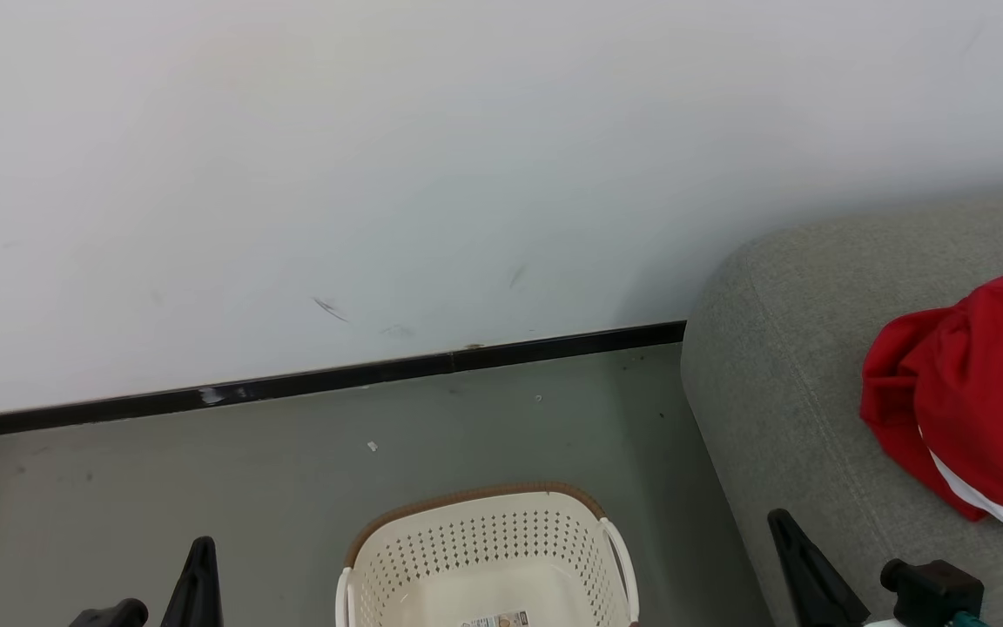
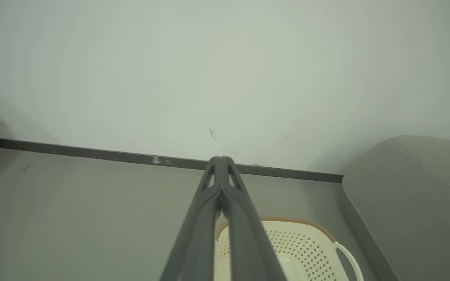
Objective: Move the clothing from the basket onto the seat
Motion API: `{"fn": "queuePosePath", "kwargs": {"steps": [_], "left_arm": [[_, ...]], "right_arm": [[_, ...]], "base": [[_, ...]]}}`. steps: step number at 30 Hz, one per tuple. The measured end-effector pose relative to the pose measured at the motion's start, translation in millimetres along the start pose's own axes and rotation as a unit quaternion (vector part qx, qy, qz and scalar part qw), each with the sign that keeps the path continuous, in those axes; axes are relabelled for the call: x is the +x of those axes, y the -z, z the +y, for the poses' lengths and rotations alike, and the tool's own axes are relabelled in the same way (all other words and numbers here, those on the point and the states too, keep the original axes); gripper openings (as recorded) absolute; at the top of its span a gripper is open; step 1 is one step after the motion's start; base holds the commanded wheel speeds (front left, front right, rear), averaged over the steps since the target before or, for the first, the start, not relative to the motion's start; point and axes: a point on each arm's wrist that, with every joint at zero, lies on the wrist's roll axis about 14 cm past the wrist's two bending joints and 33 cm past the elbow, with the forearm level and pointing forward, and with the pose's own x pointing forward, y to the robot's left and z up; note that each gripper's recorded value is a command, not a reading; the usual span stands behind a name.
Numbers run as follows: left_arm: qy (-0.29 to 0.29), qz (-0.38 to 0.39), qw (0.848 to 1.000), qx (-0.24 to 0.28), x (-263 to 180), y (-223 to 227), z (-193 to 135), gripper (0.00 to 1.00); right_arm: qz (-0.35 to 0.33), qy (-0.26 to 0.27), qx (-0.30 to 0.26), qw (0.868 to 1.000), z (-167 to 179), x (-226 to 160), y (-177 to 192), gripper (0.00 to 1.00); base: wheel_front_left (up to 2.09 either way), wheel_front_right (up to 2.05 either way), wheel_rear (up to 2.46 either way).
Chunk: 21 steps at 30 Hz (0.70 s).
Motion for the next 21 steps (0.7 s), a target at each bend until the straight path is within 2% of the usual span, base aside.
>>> {"fn": "queuePosePath", "kwargs": {"steps": [9,21], "left_arm": [[-0.01,0.024,0.998,-0.062,1,6,6,0.0],[-0.019,0.044,0.989,-0.141,4,11,9,0.0]], "right_arm": [[-0.004,0.027,0.085,0.996,-10,2,-1,0.0],[0.007,0.048,0.167,0.985,-20,6,5,0.0]], "base": [[0.0,0.0,0.0],[0.0,0.0,0.0]]}}
